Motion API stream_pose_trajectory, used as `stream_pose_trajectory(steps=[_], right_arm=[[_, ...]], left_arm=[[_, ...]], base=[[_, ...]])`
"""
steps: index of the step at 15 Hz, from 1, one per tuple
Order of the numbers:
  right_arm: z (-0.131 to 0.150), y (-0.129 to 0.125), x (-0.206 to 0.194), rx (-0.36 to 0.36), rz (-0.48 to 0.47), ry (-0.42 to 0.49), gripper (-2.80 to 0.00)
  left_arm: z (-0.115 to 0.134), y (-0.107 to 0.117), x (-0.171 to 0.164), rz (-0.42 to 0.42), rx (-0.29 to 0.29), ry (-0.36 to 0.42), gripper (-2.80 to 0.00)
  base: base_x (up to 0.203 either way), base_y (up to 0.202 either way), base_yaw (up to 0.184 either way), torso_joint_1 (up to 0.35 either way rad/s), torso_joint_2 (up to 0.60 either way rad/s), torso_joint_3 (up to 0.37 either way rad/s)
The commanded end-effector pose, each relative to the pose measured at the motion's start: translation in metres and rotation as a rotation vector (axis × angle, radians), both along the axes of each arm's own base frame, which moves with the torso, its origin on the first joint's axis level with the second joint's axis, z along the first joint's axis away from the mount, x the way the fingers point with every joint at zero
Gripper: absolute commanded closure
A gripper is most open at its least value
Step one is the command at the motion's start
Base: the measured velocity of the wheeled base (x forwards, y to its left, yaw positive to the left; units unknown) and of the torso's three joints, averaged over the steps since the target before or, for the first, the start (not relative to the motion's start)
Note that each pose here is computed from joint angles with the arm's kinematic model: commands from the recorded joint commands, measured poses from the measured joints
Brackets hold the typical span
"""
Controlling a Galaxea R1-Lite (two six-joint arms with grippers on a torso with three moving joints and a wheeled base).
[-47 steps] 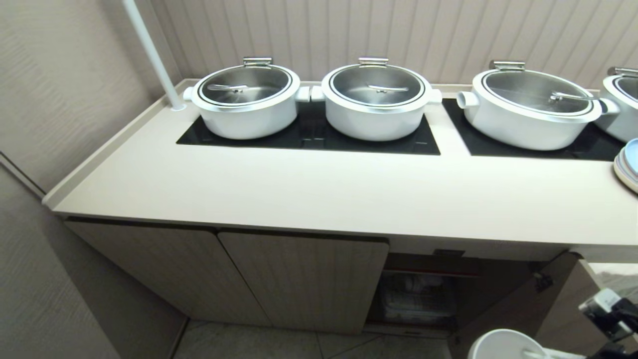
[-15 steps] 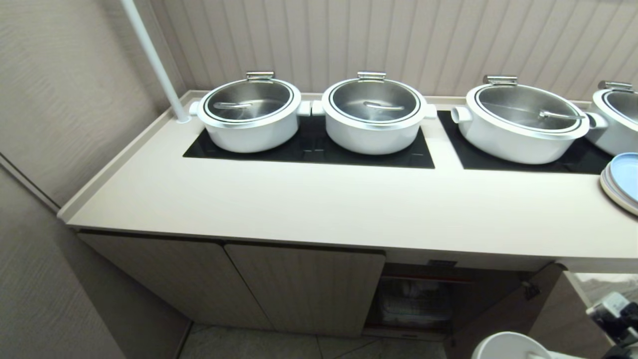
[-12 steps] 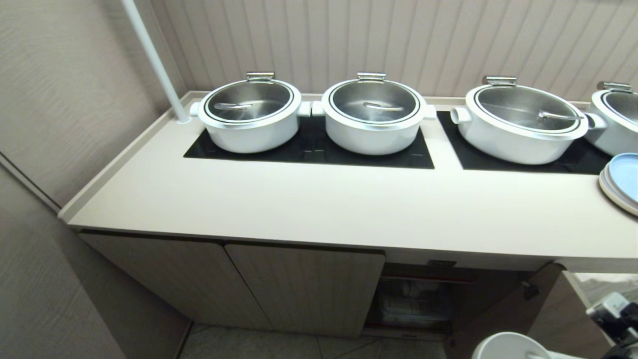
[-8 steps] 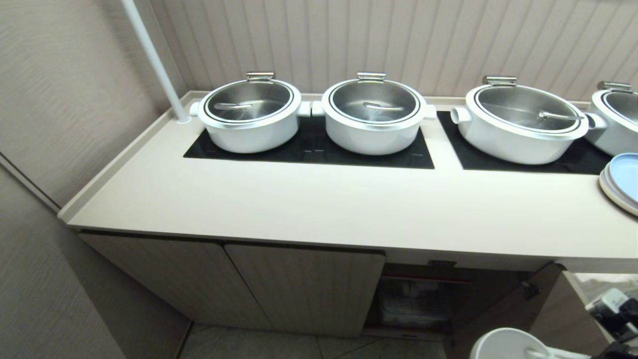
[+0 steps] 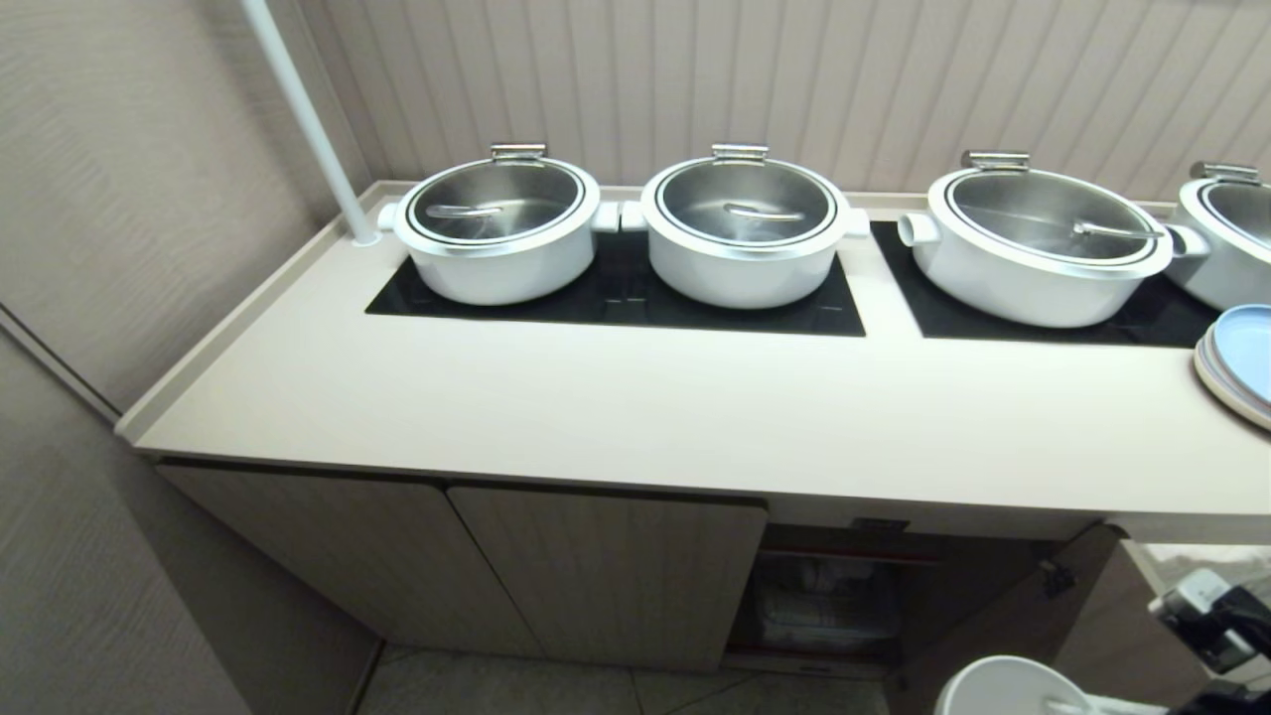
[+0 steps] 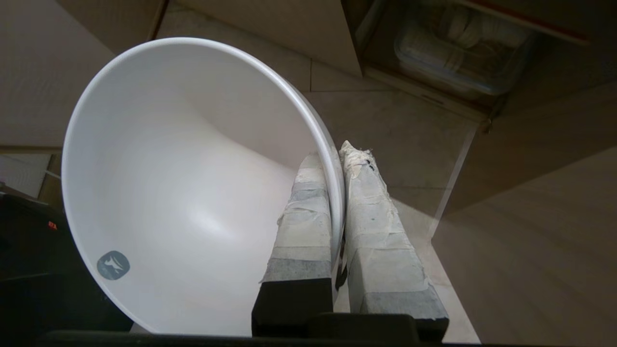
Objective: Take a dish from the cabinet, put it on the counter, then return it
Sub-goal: Place it on the table
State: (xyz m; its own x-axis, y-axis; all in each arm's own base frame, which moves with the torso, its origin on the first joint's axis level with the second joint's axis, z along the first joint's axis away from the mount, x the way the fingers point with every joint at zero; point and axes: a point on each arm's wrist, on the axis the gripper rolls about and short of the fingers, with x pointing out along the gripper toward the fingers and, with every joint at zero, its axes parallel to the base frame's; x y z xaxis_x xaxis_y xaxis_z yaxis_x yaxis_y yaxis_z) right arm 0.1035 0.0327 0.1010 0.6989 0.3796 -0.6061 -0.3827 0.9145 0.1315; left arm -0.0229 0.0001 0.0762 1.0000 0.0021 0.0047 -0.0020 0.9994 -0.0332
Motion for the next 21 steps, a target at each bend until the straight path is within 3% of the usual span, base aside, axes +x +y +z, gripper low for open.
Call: stream_pose_trajectory(steps=[1,12,21], right_arm=[[0.007,0.002,0.008,0.004,0.003,-0.005,0.0],[0.034,0.019,0.075,0.002,-0.062,0.061,0.0],[0.04,0.043,0.177,-0.003,-0.2,0.05,0.0]], left_arm=[[0.0,0.0,0.0,0.001,-0.001,-0.001,0.0],[0.0,0.0,0.0,0.001,-0.001,-0.001,0.0],[0.0,0.0,0.0,0.001,-0.001,-0.001,0.0]], base=[[0.0,0.0,0.0,0.0,0.0,0.0],[0.0,0.0,0.0,0.0,0.0,0.0],[0.0,0.0,0.0,0.0,0.0,0.0]])
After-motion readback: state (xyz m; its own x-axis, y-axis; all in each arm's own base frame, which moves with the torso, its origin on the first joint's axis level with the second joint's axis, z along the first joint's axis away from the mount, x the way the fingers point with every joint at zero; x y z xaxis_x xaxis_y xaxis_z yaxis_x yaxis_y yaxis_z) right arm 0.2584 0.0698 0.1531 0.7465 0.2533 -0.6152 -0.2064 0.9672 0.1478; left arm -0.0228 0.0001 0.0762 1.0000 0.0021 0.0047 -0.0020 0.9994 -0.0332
